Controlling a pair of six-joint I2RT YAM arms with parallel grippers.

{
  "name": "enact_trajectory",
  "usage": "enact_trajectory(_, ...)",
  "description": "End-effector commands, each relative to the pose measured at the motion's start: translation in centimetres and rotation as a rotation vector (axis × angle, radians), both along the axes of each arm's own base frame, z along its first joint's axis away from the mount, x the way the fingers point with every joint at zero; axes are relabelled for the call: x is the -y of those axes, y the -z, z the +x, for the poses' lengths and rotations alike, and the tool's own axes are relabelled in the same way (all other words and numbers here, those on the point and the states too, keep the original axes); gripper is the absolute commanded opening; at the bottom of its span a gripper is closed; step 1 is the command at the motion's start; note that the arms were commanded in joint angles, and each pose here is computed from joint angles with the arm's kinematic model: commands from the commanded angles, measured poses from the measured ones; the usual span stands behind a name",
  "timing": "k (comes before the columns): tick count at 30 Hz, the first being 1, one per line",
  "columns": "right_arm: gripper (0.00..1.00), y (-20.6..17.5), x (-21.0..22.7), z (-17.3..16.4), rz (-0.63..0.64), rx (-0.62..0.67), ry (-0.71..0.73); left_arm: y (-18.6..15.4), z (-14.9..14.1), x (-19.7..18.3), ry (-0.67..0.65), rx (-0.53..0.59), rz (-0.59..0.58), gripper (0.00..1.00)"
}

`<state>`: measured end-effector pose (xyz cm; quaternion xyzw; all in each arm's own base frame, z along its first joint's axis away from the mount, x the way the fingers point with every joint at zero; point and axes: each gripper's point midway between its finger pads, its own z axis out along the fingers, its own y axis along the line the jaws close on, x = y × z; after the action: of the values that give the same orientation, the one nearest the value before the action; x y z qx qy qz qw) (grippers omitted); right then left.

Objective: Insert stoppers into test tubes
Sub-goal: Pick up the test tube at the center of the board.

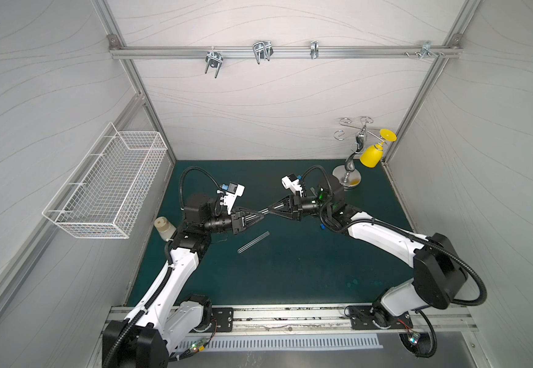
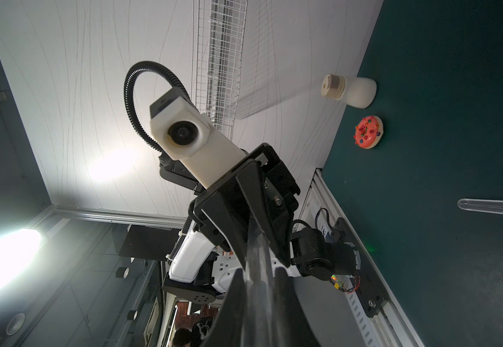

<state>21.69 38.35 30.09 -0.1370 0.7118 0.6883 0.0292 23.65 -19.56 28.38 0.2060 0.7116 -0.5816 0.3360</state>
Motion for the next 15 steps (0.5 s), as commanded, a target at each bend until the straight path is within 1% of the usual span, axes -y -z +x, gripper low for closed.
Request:
enact_trajectory(1, 0.04, -0.54, -0.74, -0.54, 0.012, 0.01, -0.025, -1.33, 0.34, 0.1, -0.004, 0.049, -0.01, 0.22)
enact_trajectory(6, 0.04, -0.26, -0.65, -0.62, 0.006, 0.009, -0.024, -1.5, 0.41, 0.08, -0.008, 0.047, -0.012, 0.24)
enact_trajectory(8, 0.04, -0.19, -0.58, -0.66, 0.005, 0.009, -0.021, -1.51, 0.42, 0.08, -0.009, 0.046, -0.012, 0.29)
enact_trajectory(10, 0.04, 0.02, -0.54, -0.66, 0.001, 0.006, -0.018, -1.58, 0.42, 0.08, -0.009, 0.049, -0.013, 0.3)
enact_trajectory(15, 0.04, 0.34, -0.5, -0.62, -0.003, 0.003, -0.012, -1.51, 0.47, 0.06, -0.011, 0.048, -0.013, 0.18)
